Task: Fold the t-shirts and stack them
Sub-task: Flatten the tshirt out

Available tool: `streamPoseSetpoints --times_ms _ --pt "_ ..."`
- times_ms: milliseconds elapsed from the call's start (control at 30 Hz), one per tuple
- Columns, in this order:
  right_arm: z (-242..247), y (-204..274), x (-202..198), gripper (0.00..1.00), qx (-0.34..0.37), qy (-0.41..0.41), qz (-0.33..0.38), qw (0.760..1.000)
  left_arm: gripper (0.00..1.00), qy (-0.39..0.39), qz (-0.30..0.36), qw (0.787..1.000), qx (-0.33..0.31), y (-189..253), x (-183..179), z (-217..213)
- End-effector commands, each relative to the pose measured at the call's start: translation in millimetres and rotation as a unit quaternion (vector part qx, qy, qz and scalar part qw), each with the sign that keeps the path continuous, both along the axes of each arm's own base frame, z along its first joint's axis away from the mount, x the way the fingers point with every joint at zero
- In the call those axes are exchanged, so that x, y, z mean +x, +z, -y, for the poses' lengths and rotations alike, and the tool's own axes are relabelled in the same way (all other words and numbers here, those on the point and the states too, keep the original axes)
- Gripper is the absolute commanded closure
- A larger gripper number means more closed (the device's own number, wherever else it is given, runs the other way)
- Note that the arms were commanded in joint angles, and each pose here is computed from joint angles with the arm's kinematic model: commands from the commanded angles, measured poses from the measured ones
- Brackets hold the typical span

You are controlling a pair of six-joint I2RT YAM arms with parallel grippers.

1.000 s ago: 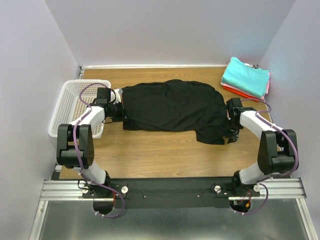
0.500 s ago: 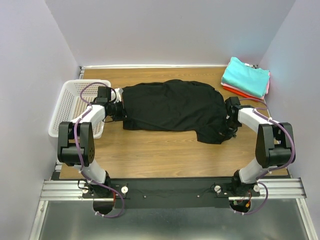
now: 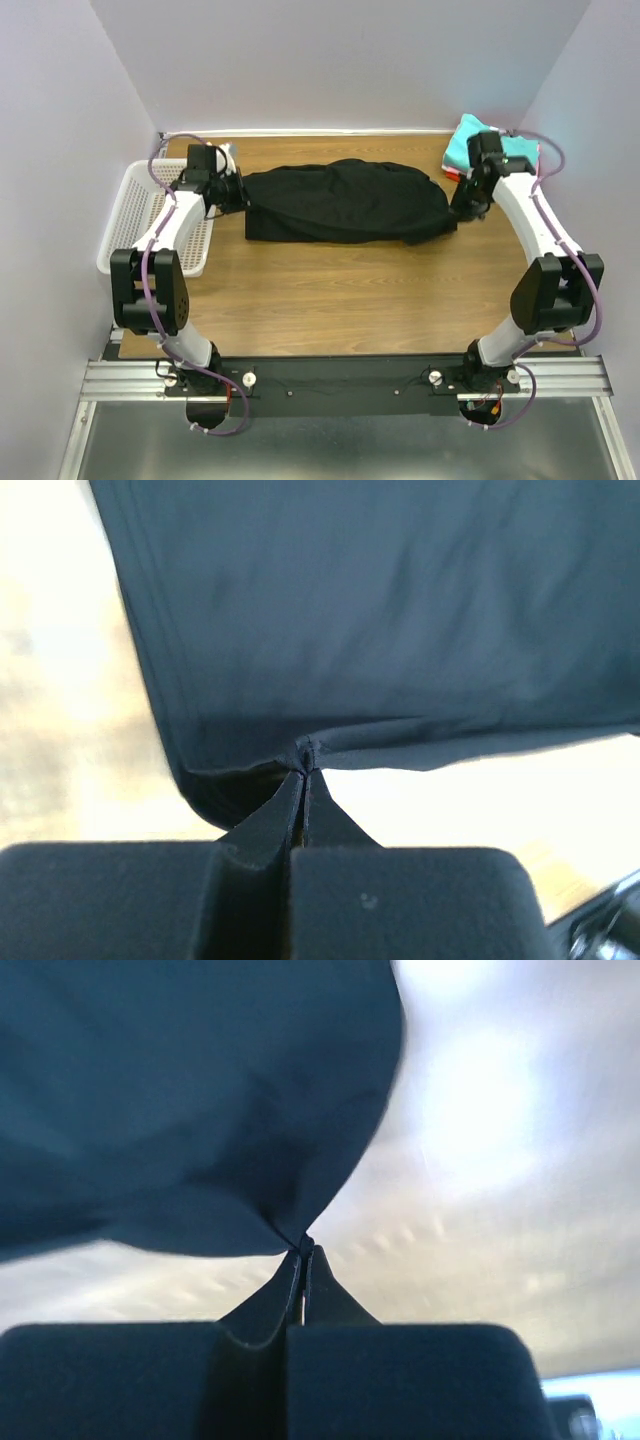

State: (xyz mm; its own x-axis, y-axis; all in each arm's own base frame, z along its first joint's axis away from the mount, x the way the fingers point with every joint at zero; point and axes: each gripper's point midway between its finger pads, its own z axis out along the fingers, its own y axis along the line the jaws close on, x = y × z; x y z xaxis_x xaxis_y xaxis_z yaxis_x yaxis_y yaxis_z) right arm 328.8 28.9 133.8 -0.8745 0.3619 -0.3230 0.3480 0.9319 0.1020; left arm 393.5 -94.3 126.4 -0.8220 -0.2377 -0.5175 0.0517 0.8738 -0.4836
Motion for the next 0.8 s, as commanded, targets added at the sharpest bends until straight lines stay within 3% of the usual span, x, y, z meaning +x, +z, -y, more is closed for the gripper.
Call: streamPoseSetpoints --times_ms 0,167,200,267,300,367,467,500,533,567,600,667,700,767 --pt "7 62 41 1.00 -0.018 -0.005 0.065 0.998 1.00 0.042 0.091 0.995 -0.007 73 42 -3" --pt "13 99 116 1.00 -0.032 -0.006 0.134 0.990 1.00 0.048 0.225 0.973 -0.029 197 119 1" --pt "15 141 135 1.00 -0.035 -0.011 0.192 0.981 1.00 0.047 0.238 0.969 -0.036 215 126 3" --pt "18 159 160 1.00 -0.039 -0.015 0.225 0.973 1.00 0.042 0.265 0.962 -0.048 243 144 9" --pt "19 173 168 1.00 -0.039 -0.016 0.247 0.968 1.00 0.037 0.326 0.943 -0.057 299 144 10" --pt "20 220 179 1.00 -0.042 -0.021 0.315 0.948 1.00 0.039 0.367 0.926 -0.081 340 143 14" --pt "19 255 182 1.00 -0.038 -0.017 0.380 0.924 1.00 0.026 0.444 0.888 -0.117 403 122 21" --pt "19 283 168 1.00 -0.035 -0.016 0.415 0.909 1.00 0.023 0.476 0.870 -0.126 433 96 22" --pt "18 314 168 1.00 -0.034 -0.015 0.468 0.883 1.00 0.024 0.487 0.862 -0.137 431 95 23" --pt "20 326 163 1.00 -0.037 -0.016 0.489 0.872 1.00 0.025 0.498 0.855 -0.143 438 86 22" --pt "20 341 148 1.00 -0.039 -0.013 0.509 0.860 1.00 0.027 0.505 0.850 -0.146 441 66 21" --pt "24 374 137 1.00 -0.055 -0.009 0.555 0.830 1.00 0.031 0.548 0.822 -0.152 471 27 17" --pt "25 399 122 1.00 -0.059 -0.008 0.587 0.808 1.00 0.035 0.539 0.828 -0.150 458 26 16" --pt "32 420 106 1.00 -0.083 -0.009 0.611 0.787 1.00 0.045 0.576 0.802 -0.151 482 -13 9"
